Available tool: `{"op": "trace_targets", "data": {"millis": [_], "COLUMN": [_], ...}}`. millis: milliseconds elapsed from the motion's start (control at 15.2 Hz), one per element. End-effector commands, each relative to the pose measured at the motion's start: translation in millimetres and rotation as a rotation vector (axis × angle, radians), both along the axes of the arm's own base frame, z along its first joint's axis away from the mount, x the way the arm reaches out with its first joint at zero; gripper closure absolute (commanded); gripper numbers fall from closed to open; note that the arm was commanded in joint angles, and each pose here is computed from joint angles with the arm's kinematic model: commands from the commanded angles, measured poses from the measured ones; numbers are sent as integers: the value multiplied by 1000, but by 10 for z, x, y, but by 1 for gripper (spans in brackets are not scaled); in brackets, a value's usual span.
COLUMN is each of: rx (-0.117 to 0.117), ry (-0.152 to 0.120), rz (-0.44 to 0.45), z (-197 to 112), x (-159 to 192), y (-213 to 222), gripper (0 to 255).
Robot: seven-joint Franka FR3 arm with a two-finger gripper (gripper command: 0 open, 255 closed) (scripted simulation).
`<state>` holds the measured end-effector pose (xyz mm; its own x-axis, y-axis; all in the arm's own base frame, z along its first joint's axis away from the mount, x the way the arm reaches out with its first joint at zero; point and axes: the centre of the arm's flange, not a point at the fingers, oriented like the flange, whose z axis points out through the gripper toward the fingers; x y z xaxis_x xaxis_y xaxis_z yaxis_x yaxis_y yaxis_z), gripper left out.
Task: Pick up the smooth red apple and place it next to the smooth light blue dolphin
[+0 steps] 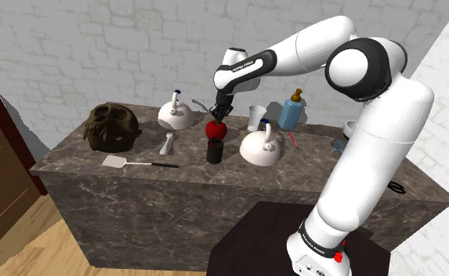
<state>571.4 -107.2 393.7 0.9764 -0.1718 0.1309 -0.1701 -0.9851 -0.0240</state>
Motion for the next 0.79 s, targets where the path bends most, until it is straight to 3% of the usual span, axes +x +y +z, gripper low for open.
{"op": "trace_targets", "data": {"millis": [0,264,726], "rx": [0,0,0], "ry": [0,0,0], "rz": [0,0,0], "z": [0,0,369], "x": [0,0,0], "y": [0,0,0], "gripper": [255,255,255]}}
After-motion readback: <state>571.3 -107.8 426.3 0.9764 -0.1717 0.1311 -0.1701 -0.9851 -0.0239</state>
